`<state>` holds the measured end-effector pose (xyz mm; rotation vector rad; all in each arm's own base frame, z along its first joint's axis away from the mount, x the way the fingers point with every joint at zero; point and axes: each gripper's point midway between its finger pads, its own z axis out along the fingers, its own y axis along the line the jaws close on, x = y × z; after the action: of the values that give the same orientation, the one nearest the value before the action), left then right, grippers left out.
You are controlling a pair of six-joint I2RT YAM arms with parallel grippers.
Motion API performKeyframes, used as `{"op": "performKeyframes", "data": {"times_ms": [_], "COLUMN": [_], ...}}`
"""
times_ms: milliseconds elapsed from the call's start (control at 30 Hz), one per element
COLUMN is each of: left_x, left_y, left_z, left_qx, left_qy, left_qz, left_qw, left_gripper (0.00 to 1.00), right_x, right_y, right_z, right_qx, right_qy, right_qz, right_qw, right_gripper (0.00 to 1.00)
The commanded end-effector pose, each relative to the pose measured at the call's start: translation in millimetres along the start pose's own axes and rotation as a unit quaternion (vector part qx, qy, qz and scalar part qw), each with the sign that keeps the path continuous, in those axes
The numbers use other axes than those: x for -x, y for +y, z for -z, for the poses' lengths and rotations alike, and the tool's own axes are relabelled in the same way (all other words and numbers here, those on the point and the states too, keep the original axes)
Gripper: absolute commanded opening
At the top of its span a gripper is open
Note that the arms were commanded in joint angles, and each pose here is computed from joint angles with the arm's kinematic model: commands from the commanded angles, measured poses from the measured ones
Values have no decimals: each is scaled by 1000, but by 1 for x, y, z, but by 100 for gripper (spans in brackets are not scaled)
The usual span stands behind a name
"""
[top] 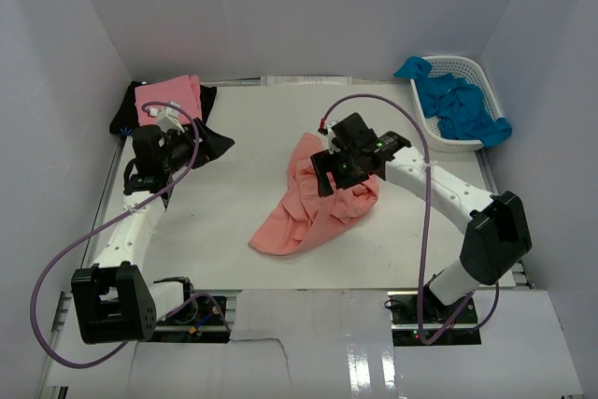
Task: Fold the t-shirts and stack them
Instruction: Flatten out the tshirt
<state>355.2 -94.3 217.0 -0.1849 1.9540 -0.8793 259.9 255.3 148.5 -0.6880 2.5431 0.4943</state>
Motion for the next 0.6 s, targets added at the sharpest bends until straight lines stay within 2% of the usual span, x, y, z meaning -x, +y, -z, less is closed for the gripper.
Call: {"op": "performKeyframes", "data": {"times_ms": [0, 267, 433, 567], "left_x": [4, 0, 5, 5], "left_y": [0, 28, 27, 27], "left_z": [1, -3, 2, 1], "left_qx": [7, 80, 84, 82], "left_qy": [-7, 7, -5, -3], "left_qz": [-5, 20, 13, 13], "left_qw": [1000, 997, 996, 997], "left_gripper": [98, 98, 98, 98], "right_x": [15, 25, 24, 21], "right_y": [4, 37, 50, 60], "right_z": [-19, -69, -82, -84], "right_qx": [7, 34, 39, 40], "right_qy": [-21, 10, 23, 26], "right_qz": [-3, 20, 25, 33], "right_qw": [1000, 999, 999, 998], "right_gripper": [80, 75, 67, 66]}}
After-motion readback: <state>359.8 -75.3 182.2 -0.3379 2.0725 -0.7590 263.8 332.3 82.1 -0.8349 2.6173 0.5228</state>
